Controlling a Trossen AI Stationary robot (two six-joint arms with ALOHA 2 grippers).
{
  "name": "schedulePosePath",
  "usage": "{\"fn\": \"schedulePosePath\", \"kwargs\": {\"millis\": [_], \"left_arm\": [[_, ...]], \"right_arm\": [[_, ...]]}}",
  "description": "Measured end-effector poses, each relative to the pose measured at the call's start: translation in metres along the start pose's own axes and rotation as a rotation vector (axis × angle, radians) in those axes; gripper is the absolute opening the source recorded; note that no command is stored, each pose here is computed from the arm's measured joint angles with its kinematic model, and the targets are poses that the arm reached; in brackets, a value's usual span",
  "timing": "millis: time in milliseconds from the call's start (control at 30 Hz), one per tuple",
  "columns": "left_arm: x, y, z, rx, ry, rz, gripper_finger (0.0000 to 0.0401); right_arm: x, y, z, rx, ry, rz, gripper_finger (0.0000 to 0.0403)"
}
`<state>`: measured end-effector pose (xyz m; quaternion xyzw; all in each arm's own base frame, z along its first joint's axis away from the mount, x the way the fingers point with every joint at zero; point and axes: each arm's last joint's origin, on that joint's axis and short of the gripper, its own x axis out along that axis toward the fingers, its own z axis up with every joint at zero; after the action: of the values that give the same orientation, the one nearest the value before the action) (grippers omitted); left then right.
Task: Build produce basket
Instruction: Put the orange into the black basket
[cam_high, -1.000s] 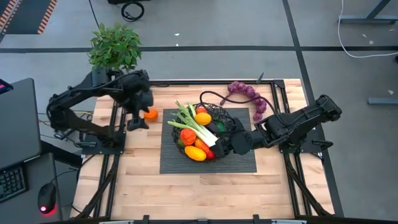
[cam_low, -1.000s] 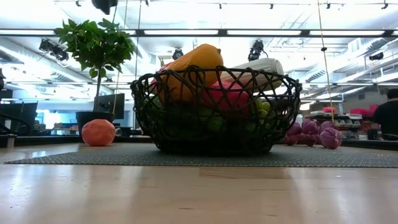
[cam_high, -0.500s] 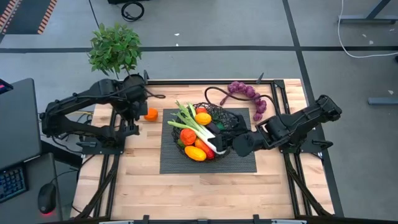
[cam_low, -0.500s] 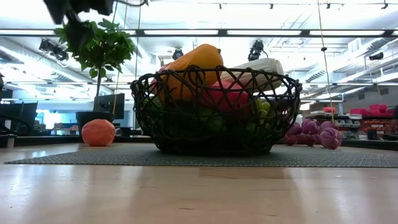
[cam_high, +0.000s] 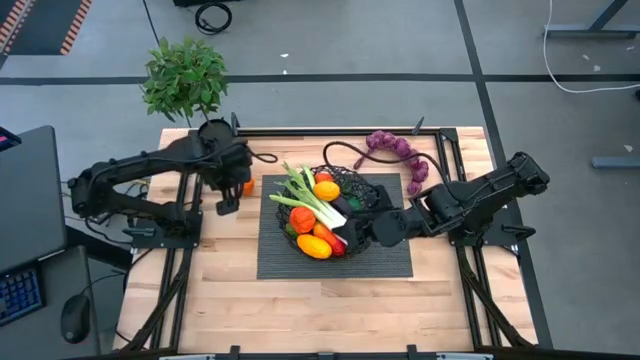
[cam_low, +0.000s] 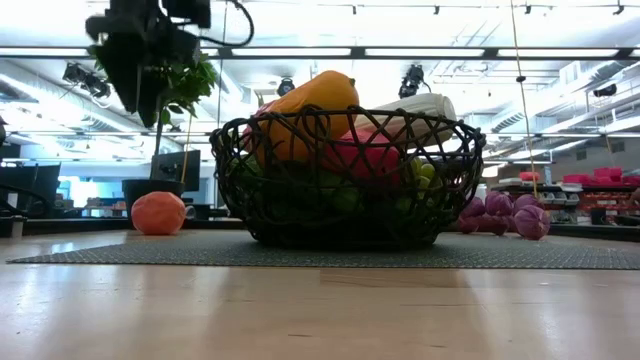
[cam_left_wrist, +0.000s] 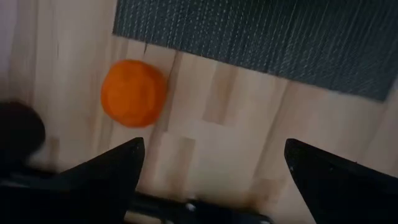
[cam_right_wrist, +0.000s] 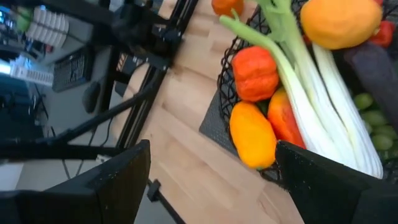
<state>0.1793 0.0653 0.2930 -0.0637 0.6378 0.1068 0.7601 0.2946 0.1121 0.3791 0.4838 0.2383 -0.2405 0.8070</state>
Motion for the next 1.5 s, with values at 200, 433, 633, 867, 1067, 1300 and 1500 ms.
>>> {"fn": "schedulePosePath", "kwargs": {"millis": [200, 433, 633, 867, 1067, 1300, 1500], "left_arm": [[0.039, 0.002, 0.000, 0.114, 0.056, 0.076, 0.0393], [0.062, 0.009, 0.004, 0.129, 0.007, 0.236, 0.0393], [0.074, 0.014, 0.005, 0.165, -0.046, 0.255, 0.0393], [0.092, 0.025, -0.006, 0.109, -0.024, 0.232, 0.0393], [0.107, 0.034, -0.018, 0.049, -0.002, 0.192, 0.0393], [0.115, 0.041, -0.018, 0.009, -0.074, 0.221, 0.0393], [0.122, 0.045, -0.019, -0.013, -0.098, 0.181, 0.0393]], "right_arm": [[-0.002, 0.001, -0.006, -0.028, 0.062, 0.013, 0.0347], [-0.004, -0.002, -0.011, -0.091, 0.081, -0.007, 0.0347], [-0.005, -0.004, -0.011, -0.105, 0.081, -0.035, 0.0347], [-0.005, -0.006, -0.011, -0.114, 0.081, -0.051, 0.0347], [-0.005, -0.006, -0.011, -0.108, 0.083, -0.050, 0.0347], [-0.005, -0.006, -0.012, -0.077, 0.099, -0.049, 0.0347], [-0.005, -0.006, -0.012, -0.053, 0.106, -0.048, 0.0347]]}}
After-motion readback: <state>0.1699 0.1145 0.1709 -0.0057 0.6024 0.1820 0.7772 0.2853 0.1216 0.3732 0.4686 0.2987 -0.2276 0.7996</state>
